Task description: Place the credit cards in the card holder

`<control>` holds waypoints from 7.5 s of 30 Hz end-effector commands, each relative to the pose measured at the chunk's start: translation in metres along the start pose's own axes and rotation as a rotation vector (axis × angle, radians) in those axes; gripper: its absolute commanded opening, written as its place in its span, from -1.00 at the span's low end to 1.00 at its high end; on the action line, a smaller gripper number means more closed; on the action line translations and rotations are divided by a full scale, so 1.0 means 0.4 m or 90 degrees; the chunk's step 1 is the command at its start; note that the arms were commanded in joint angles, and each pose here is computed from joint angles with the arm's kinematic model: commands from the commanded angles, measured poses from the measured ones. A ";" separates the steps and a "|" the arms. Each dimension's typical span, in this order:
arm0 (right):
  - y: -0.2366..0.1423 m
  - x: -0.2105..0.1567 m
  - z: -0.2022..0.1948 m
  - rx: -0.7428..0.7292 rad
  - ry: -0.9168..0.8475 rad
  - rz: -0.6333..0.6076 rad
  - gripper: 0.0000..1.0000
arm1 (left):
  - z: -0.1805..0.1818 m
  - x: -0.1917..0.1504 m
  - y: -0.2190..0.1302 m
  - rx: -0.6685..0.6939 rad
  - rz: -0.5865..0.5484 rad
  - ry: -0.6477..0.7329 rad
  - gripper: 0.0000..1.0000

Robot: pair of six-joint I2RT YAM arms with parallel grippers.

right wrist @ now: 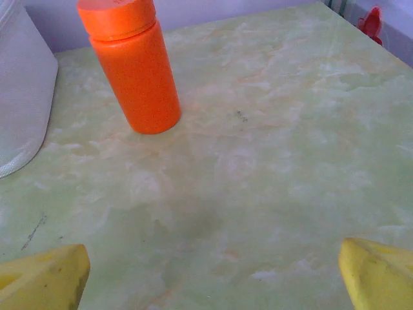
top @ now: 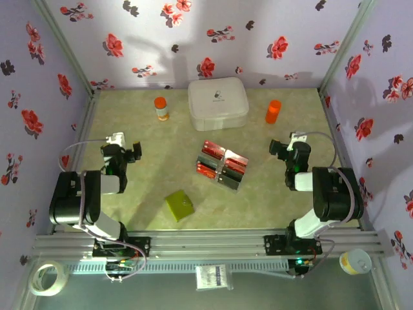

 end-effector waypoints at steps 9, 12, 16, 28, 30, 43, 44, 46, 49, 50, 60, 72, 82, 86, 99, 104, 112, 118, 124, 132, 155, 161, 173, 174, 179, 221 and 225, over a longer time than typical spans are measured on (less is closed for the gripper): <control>0.000 0.011 0.002 0.008 -0.009 -0.014 0.99 | 0.006 0.015 0.004 0.007 -0.018 0.001 1.00; 0.000 0.011 0.002 0.009 -0.009 -0.013 0.99 | 0.006 0.017 0.005 0.008 -0.020 0.002 1.00; 0.001 0.011 0.002 0.008 -0.008 -0.012 0.99 | 0.006 0.016 0.005 0.007 -0.018 0.002 1.00; 0.004 0.010 0.001 0.006 -0.006 -0.009 0.99 | 0.005 0.017 0.006 0.007 -0.017 0.002 1.00; 0.004 0.011 0.001 0.005 -0.006 -0.010 0.99 | 0.006 0.017 0.006 0.008 -0.017 0.002 1.00; -0.097 0.224 0.016 -0.088 0.177 -0.040 0.99 | 0.032 0.097 -0.034 0.043 -0.001 -0.019 1.00; -0.110 0.242 0.003 -0.116 0.249 -0.043 0.99 | 0.037 0.111 -0.041 0.055 0.000 -0.024 1.00; -0.121 0.279 -0.005 -0.072 0.314 -0.032 0.99 | 0.050 0.150 -0.061 0.073 -0.002 -0.047 1.00; -0.131 0.319 0.039 0.054 0.311 0.031 0.99 | 0.063 0.215 -0.095 0.076 0.014 -0.112 1.00; -0.135 0.330 0.063 0.105 0.309 0.056 0.99 | 0.065 0.239 -0.107 0.074 0.023 -0.143 1.00; -0.293 0.132 0.372 0.329 0.123 0.326 0.81 | -0.011 0.311 -0.213 -0.008 0.071 -0.229 1.00; -0.408 -0.173 0.572 0.397 0.016 0.476 0.68 | -0.055 0.321 -0.210 -0.041 0.080 -0.220 1.00; -0.361 -0.261 0.643 0.377 -0.021 0.508 0.64 | -0.065 0.314 -0.209 -0.047 0.087 -0.205 1.00; -0.346 -0.267 0.652 0.360 -0.032 0.494 0.64 | -0.067 0.311 -0.207 -0.049 0.088 -0.209 1.00; -0.283 -0.258 0.626 0.279 -0.048 0.441 0.65 | -0.076 0.309 -0.196 -0.055 0.095 -0.208 1.00; -0.244 -0.232 0.607 0.258 -0.028 0.419 0.65 | -0.079 0.306 -0.195 -0.058 0.098 -0.205 1.00; -0.184 -0.199 0.583 0.222 -0.011 0.395 0.65 | -0.079 0.307 -0.197 -0.058 0.099 -0.205 1.00; -0.129 -0.177 0.586 0.224 0.005 0.396 0.65 | -0.082 0.304 -0.196 -0.059 0.103 -0.205 0.99; -0.093 -0.152 0.597 0.236 -0.005 0.402 0.65 | -0.085 0.302 -0.198 -0.061 0.108 -0.206 1.00; -0.171 -0.119 0.623 0.350 0.016 0.469 0.57 | -0.087 0.301 -0.210 -0.073 0.115 -0.215 1.00; -0.426 -0.292 0.622 0.403 0.031 0.676 -0.14 | -0.114 0.222 -0.239 -0.125 0.221 -0.233 1.00; -0.440 -0.309 0.628 0.428 0.088 0.713 -0.17 | -0.120 0.213 -0.244 -0.130 0.229 -0.225 1.00; -0.454 -0.371 0.631 0.421 0.104 0.751 -0.30 | -0.127 0.191 -0.255 -0.138 0.233 -0.226 1.00; -0.455 -0.376 0.632 0.420 0.106 0.755 -0.31 | -0.127 0.190 -0.256 -0.137 0.234 -0.225 1.00; -0.458 -0.401 0.643 0.421 0.110 0.765 -0.33 | -0.126 0.194 -0.261 -0.140 0.229 -0.221 1.00; -0.320 0.109 0.646 0.664 0.430 0.475 -1.00 | -0.262 0.321 -0.188 -0.516 0.180 -0.567 0.99; -0.324 0.136 0.649 0.695 0.457 0.455 -1.00 | -0.291 0.328 -0.173 -0.551 0.185 -0.596 0.99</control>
Point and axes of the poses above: each hand's point on the last joint's axis, 136 mm out from that joint toward the fingers, its own y axis out along the fingers, its own z axis along the line the jaws close on, x = y × z, the point moved 10 cm from there along -y, back along the fingers, and after that the axes turned 7 degrees about y, right-handed, at the moved point
